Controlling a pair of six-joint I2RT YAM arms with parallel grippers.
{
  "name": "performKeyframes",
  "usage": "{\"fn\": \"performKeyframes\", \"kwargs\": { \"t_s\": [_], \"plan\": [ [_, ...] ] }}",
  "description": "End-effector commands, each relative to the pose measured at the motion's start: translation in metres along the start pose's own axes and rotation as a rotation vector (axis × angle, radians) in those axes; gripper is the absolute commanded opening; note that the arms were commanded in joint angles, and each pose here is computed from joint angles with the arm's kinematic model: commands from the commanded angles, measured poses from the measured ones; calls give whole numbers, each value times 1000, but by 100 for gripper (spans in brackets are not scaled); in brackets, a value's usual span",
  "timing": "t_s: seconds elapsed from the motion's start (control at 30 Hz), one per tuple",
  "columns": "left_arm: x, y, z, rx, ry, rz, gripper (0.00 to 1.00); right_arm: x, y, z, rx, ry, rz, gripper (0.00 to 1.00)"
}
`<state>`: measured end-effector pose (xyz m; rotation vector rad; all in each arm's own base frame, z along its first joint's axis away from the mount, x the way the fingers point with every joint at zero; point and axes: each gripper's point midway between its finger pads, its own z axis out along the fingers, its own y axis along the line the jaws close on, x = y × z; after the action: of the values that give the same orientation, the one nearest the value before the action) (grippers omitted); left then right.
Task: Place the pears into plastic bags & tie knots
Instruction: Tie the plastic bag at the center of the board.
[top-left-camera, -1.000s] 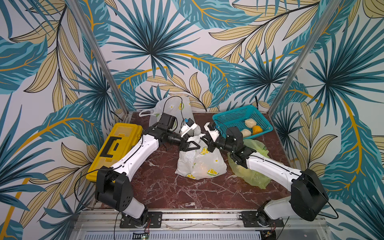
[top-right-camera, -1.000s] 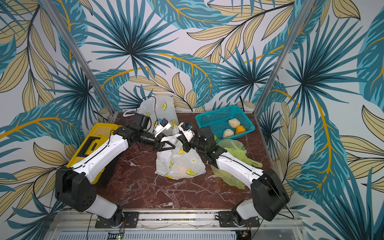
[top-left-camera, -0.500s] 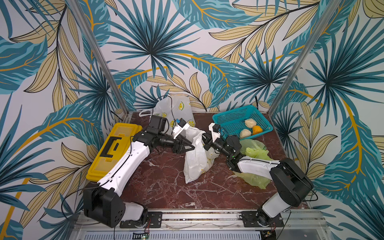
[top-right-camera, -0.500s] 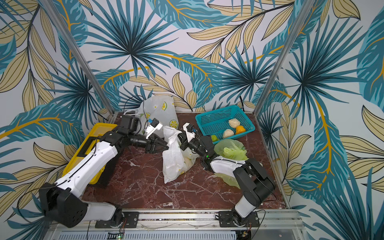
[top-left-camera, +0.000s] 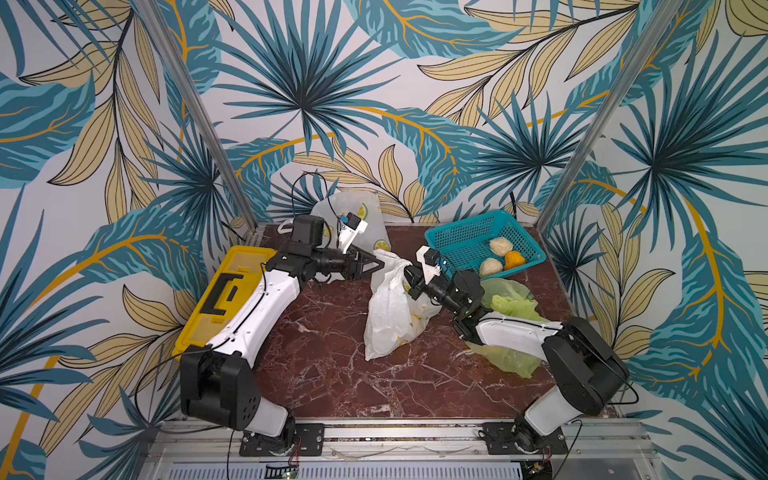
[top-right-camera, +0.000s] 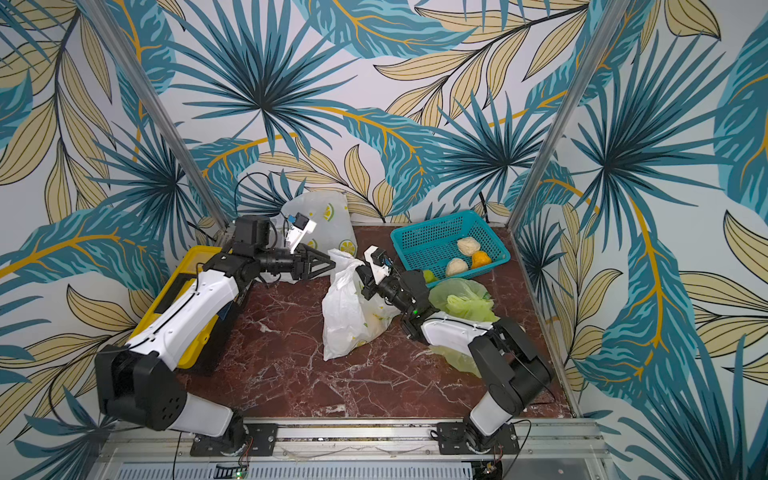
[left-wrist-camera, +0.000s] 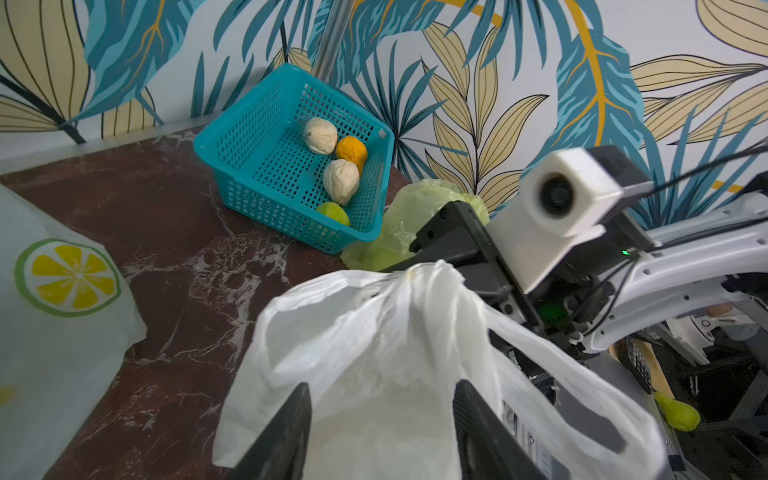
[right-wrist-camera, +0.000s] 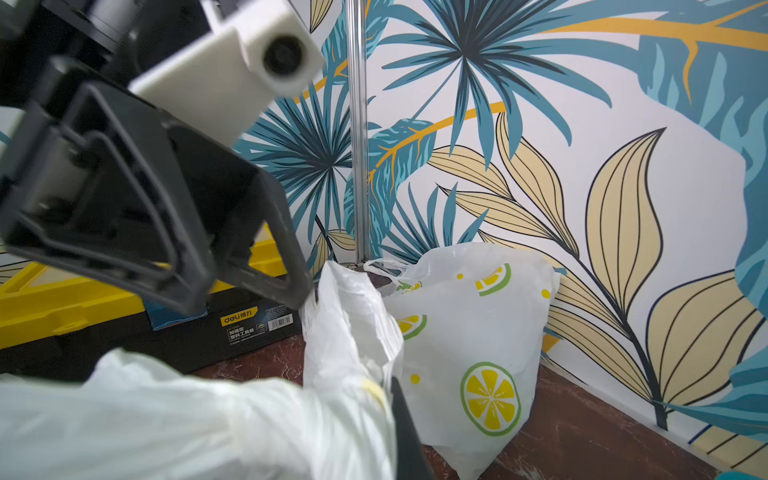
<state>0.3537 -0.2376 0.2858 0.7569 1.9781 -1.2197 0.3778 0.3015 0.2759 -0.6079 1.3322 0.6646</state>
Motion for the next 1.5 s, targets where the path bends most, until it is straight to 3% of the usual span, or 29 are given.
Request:
{"fn": "performKeyframes", "kwargs": {
  "t_s": [0.0, 0.13, 0.4, 0.43, 0.53, 0.67, 0.83, 0.97, 1.1, 1.23, 1.47],
  "plan": [
    [3, -20, 21, 76, 3, 44, 56, -23, -10, 4, 55, -79, -8, 14],
    [32, -28, 39, 123, 6, 14, 51, -35, -11, 6, 52, -146, 38, 20],
    [40, -35, 47, 153, -7, 19, 49, -27, 8, 15, -75, -131, 111, 31],
    [42, -33, 47, 145, -7, 16, 48, -29, 9, 14, -87, -139, 115, 30],
    [46, -30, 41, 138, -10, -3, 47, -28, 13, 14, -106, -132, 127, 15],
    [49, -34, 14, 118, -45, -40, 47, -27, 7, 9, -79, -149, 122, 15],
    [26, -34, -38, -2, -183, -1, 48, -17, 11, 5, -87, -114, 82, 14],
    [-17, -38, -51, -33, -247, 68, 58, -11, 14, 4, -97, -91, 59, 14],
    [-40, -22, -41, -52, -246, 149, 62, -15, 15, 2, -101, -107, 70, 14],
    [-45, -11, -17, 28, -196, 146, 62, -22, 13, 1, -89, -136, 83, 15],
    [15, -20, 34, 148, -54, 120, 62, -42, 11, 9, -104, -206, 138, 19]
  ]
}}
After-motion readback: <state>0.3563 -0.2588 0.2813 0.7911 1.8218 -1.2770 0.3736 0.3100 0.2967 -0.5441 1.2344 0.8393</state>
